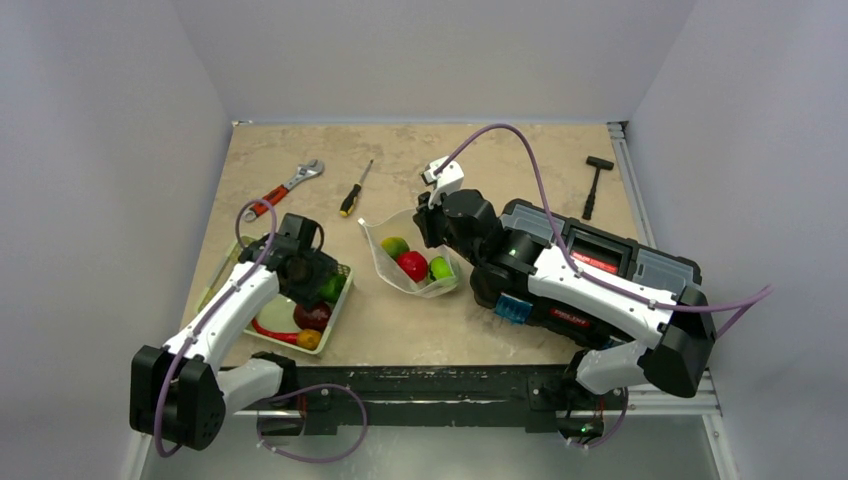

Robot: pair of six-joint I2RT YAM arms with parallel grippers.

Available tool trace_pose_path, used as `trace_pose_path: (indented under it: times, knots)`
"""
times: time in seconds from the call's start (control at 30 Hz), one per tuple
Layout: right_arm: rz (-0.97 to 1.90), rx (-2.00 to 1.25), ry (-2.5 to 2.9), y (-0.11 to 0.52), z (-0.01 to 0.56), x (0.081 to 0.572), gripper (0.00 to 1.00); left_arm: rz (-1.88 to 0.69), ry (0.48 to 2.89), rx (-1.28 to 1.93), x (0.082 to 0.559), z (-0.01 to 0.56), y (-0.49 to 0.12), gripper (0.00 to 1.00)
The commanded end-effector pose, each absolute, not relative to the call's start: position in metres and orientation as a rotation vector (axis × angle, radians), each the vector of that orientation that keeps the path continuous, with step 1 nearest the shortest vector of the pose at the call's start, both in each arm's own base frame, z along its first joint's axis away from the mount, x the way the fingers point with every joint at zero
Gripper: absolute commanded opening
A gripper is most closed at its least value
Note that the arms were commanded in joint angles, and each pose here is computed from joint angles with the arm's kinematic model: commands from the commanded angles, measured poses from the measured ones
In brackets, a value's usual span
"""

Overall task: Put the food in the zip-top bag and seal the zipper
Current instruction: Pick up the fake vegetable from the bin.

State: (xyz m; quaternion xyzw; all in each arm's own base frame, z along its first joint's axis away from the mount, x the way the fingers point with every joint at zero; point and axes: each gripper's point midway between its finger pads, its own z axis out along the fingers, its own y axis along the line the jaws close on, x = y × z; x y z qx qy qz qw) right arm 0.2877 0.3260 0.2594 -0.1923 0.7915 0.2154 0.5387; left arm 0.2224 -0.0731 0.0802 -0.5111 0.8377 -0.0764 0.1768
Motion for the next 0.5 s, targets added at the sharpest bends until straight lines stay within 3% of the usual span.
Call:
trace_pose_path:
  times: [0.0, 0.23, 0.47]
  knots:
    - [0.572, -0.412, 1.83, 0.325, 0.287, 0.286, 0.0, -0.192, 2.342, -1.494, 0.226, 0.071, -0.069, 0.65]
    - [0.587, -0.409, 1.835, 0.327, 0.282, 0.284, 0.0, -0.122, 2.319, -1.518, 0.224, 0.062, -0.06, 0.66]
    - [0.595, -0.409, 1.839, 0.328, 0.282, 0.284, 0.0, -0.076, 2.332, -1.492, 0.228, 0.057, -0.057, 0.79]
